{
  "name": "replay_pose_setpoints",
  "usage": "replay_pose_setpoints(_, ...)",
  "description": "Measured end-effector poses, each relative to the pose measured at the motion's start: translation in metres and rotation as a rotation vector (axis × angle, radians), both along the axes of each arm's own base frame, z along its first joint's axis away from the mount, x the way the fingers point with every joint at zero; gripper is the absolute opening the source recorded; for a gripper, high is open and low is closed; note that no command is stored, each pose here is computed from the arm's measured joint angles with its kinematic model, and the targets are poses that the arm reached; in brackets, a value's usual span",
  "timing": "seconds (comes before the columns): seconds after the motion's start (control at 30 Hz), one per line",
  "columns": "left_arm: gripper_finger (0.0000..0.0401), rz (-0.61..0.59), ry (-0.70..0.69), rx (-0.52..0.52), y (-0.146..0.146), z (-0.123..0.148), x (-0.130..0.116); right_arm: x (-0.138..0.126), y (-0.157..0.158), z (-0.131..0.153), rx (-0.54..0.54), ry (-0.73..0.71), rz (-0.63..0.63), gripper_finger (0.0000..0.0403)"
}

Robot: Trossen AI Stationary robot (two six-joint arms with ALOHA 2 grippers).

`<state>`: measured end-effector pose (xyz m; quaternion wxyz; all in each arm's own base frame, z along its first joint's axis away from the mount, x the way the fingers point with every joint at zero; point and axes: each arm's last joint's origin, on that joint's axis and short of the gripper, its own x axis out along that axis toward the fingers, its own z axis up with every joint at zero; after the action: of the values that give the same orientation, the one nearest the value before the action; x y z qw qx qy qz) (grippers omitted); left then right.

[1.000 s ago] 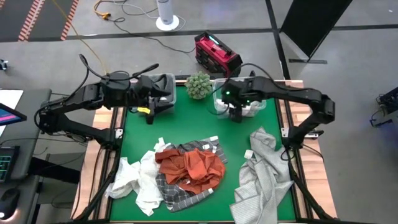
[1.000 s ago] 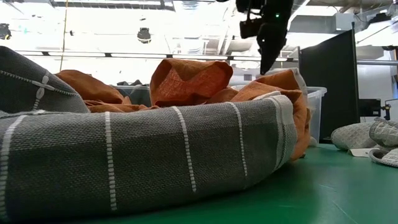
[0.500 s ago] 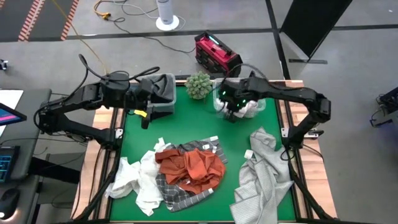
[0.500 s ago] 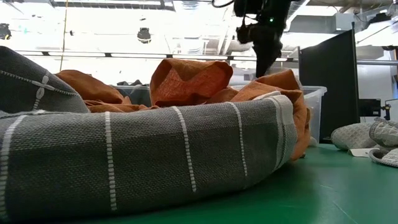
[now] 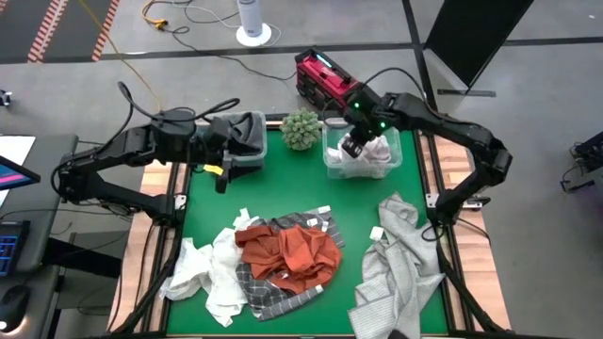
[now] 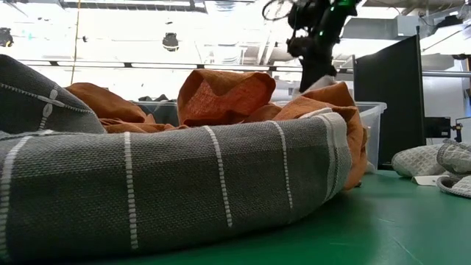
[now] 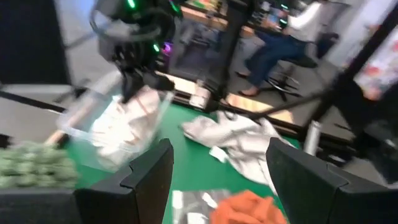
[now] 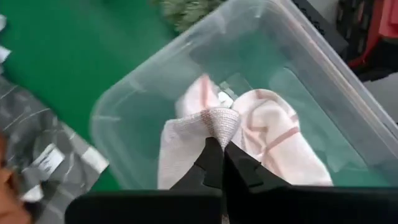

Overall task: Sort towels by color in basket
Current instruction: Put the white pattern towel into the right transparent bin, then put the gray towel into the right transparent bin

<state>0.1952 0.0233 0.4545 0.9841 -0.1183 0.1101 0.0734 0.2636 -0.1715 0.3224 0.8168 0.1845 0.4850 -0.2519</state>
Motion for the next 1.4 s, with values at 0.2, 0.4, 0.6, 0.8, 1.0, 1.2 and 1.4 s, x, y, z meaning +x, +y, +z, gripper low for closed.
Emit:
replay_pose_setpoints(0.2,0.0247,0.169,0.001,0.06,0.006,0.0,0.004,0.006,-0.039,-0.042,0.056,0.121,-0.026,0.0019)
replay_pose_setpoints(0.4,0.0247,0.259,0.029,0.076,0.009,-0.004,0.009,0.023,-0.055,-0.091,0.13,0.238,0.049,0.002)
replay_pose_setpoints(0.6,0.0247,0.264,0.028,0.061,0.009,-0.005,0.011,0.03,-0.057,-0.108,0.152,0.289,0.046,0.0053)
replay_pose_setpoints(0.8,0.0247,0.261,0.024,0.052,0.009,-0.005,0.011,0.024,-0.051,-0.085,0.156,0.244,0.043,0.0084)
replay_pose_setpoints(1.0,0.0247,0.217,0.026,0.056,0.008,-0.005,0.011,0.014,-0.044,-0.041,0.089,0.154,0.024,0.015)
replay_pose_setpoints(1.2,0.0247,0.201,0.028,0.064,0.007,-0.005,0.011,0.0,-0.033,-0.008,0.109,0.107,-0.081,0.0252)
replay_pose_setpoints(1.4,0.0247,0.147,0.016,0.039,0.005,-0.003,0.007,-0.019,0.007,0.033,0.229,0.123,-0.03,0.0308)
